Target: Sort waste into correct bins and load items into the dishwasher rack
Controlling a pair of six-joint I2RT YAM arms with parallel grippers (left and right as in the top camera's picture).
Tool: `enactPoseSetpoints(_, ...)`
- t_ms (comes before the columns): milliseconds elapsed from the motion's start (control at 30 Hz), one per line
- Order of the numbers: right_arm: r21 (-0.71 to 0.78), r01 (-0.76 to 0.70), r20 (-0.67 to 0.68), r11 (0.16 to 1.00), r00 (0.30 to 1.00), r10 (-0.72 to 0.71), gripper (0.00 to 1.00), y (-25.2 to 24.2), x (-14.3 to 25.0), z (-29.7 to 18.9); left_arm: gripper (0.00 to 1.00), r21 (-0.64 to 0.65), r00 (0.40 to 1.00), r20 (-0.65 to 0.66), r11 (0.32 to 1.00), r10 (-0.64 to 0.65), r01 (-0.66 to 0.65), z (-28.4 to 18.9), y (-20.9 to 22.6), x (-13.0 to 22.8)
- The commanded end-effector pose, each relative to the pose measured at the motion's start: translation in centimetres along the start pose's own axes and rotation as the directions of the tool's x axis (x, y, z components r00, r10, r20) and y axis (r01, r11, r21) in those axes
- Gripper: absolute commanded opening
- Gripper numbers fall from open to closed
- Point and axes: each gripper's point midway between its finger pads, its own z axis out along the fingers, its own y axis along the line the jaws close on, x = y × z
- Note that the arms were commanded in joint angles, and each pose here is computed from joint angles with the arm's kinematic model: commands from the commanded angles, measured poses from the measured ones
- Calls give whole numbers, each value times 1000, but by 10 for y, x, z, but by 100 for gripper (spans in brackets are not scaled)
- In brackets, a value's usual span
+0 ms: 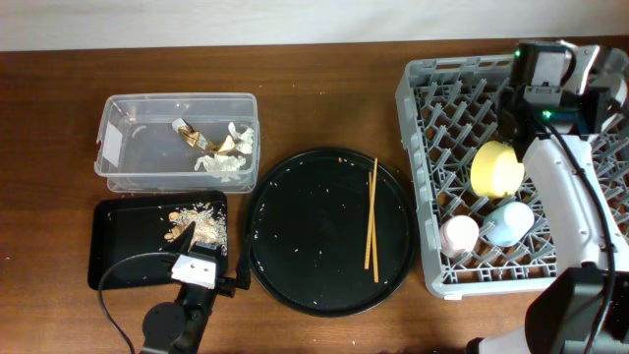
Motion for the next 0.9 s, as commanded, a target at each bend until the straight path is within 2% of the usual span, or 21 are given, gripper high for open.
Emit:
enactPoseSetpoints(0, -83, 249, 61, 965, 968, -244, 4, 19, -10, -1, 99, 2, 1000, 1, 1000, -6, 6, 0, 0, 1)
enactPoseSetpoints(67, -130, 286, 92, 949, 957, -276, 4, 28, -12, -2, 99, 2, 1000, 1, 1000, -6, 6, 0, 0, 1)
enactPoseSetpoints(100, -178, 375, 133, 910, 925, -355, 4, 40, -11, -4, 99, 2, 1000, 1, 1000, -6, 6, 0, 0, 1)
enactPoseSetpoints(200, -184, 432, 156, 883, 900, -408, 4, 43, -12, -5, 99, 2, 1000, 1, 1000, -6, 6, 0, 0, 1)
enactPoseSetpoints(367, -197, 702, 326, 685, 706, -629, 4, 66, -19, -13, 99, 2, 1000, 1, 1000, -7, 7, 0, 0, 1)
enactPoseSetpoints(533, -132, 797, 397, 589, 587, -705, 4, 70, -29, -16, 99, 2, 1000, 1, 1000, -7, 7, 0, 0, 1)
enactPoseSetpoints(867, -142, 778, 394, 613, 612, -686, 4, 66, -30, 1, 99, 2, 1000, 1, 1000, -6, 6, 0, 0, 1)
